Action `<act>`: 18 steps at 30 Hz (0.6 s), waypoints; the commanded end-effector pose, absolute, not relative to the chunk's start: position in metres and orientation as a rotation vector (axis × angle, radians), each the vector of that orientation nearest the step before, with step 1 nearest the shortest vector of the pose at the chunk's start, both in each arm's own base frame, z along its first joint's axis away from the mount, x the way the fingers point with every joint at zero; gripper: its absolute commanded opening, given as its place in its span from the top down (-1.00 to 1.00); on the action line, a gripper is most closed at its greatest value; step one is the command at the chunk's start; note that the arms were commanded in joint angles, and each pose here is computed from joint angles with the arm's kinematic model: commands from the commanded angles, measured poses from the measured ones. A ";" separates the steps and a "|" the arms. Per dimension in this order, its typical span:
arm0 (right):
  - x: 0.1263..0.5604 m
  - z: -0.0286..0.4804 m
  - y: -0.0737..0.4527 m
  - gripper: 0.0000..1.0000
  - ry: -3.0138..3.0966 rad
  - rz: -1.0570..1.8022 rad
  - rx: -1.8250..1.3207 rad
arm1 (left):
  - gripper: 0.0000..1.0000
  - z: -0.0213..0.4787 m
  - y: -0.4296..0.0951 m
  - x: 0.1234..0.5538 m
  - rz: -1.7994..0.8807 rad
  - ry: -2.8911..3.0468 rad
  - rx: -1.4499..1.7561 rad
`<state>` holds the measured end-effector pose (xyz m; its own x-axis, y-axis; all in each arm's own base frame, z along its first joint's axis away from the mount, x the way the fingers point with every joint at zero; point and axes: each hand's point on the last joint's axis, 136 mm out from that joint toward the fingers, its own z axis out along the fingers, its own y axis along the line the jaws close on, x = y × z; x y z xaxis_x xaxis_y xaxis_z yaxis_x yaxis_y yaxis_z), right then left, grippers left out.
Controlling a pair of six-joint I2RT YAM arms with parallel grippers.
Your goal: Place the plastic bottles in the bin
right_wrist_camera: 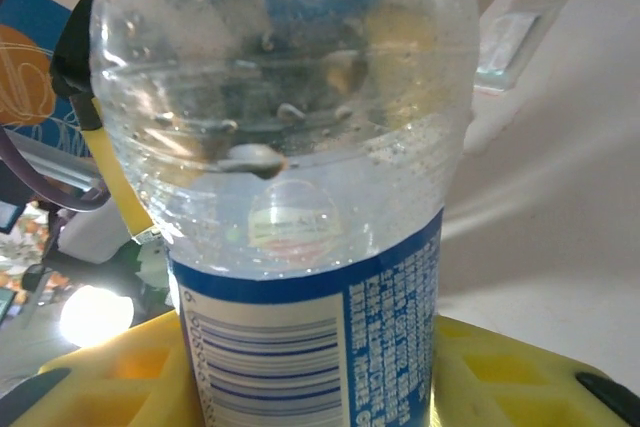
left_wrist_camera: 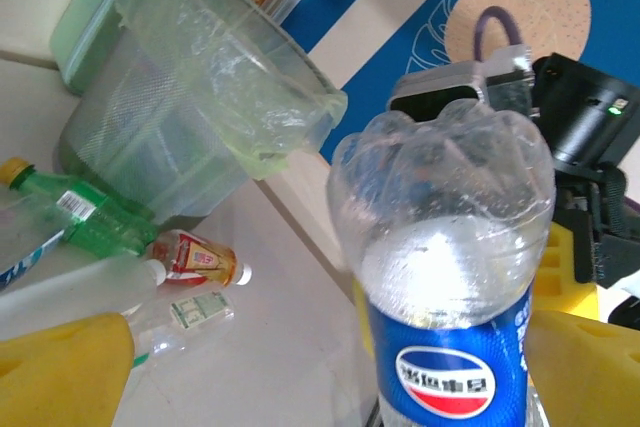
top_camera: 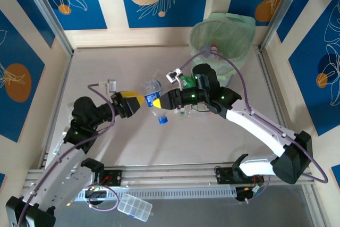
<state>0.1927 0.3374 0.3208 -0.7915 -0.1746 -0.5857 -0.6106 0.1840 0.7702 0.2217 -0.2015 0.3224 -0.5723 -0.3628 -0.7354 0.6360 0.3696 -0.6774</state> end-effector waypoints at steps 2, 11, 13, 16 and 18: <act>0.201 0.332 0.318 0.13 2.090 1.495 -0.707 | -0.99 0.335 -0.197 0.220 -1.310 1.724 0.237; 0.256 0.356 0.248 0.12 2.092 1.135 -0.461 | -1.00 0.302 -0.176 0.234 -1.043 1.928 0.175; 0.268 0.363 0.230 0.12 2.082 1.036 -0.428 | -0.99 0.288 -0.172 0.237 -0.993 1.998 0.149; 0.290 0.374 0.200 0.12 2.075 0.881 -0.346 | -0.95 0.266 -0.167 0.241 -0.933 2.113 0.116; 0.307 0.384 0.179 0.12 2.066 0.782 -0.275 | -0.94 0.253 -0.166 0.241 -0.903 2.172 0.110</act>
